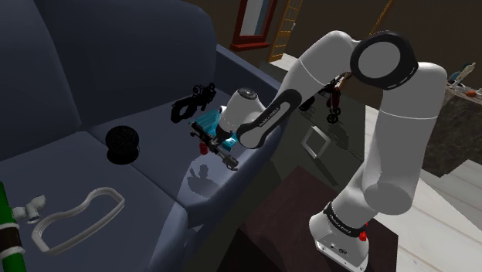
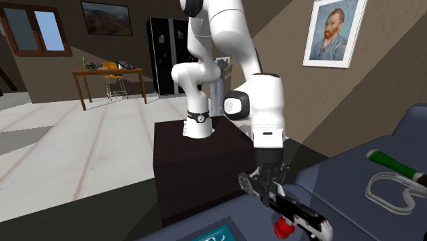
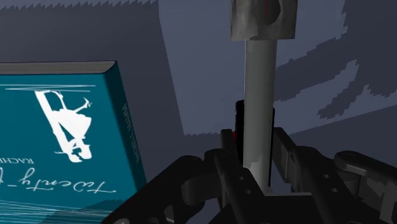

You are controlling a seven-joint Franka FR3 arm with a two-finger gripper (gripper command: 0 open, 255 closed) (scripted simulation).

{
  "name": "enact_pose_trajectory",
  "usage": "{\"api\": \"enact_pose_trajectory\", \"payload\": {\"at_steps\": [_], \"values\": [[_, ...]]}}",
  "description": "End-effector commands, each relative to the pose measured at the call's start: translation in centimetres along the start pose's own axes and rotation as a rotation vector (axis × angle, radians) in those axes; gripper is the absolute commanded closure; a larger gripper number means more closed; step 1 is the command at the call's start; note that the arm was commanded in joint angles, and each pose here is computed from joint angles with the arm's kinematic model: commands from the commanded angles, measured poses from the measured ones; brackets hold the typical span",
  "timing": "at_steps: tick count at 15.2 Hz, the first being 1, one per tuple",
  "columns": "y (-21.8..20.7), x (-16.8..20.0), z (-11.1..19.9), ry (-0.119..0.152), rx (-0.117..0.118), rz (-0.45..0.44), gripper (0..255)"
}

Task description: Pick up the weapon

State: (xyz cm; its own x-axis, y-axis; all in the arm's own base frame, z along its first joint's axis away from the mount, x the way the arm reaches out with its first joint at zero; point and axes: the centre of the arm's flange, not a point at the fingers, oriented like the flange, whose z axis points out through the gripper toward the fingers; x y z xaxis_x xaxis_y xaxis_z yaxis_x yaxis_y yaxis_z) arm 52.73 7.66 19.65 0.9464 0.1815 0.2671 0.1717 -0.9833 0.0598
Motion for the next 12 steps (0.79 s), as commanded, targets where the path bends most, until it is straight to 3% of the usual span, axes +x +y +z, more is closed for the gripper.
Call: {"api": "enact_pose_trajectory", "payload": {"at_steps": [1,12], "values": [[0.1,0.3,-1.1,0.001,0.000,0.000,255],[0.4,1.6,-5.7,0.001,0.000,0.000,255]]}}
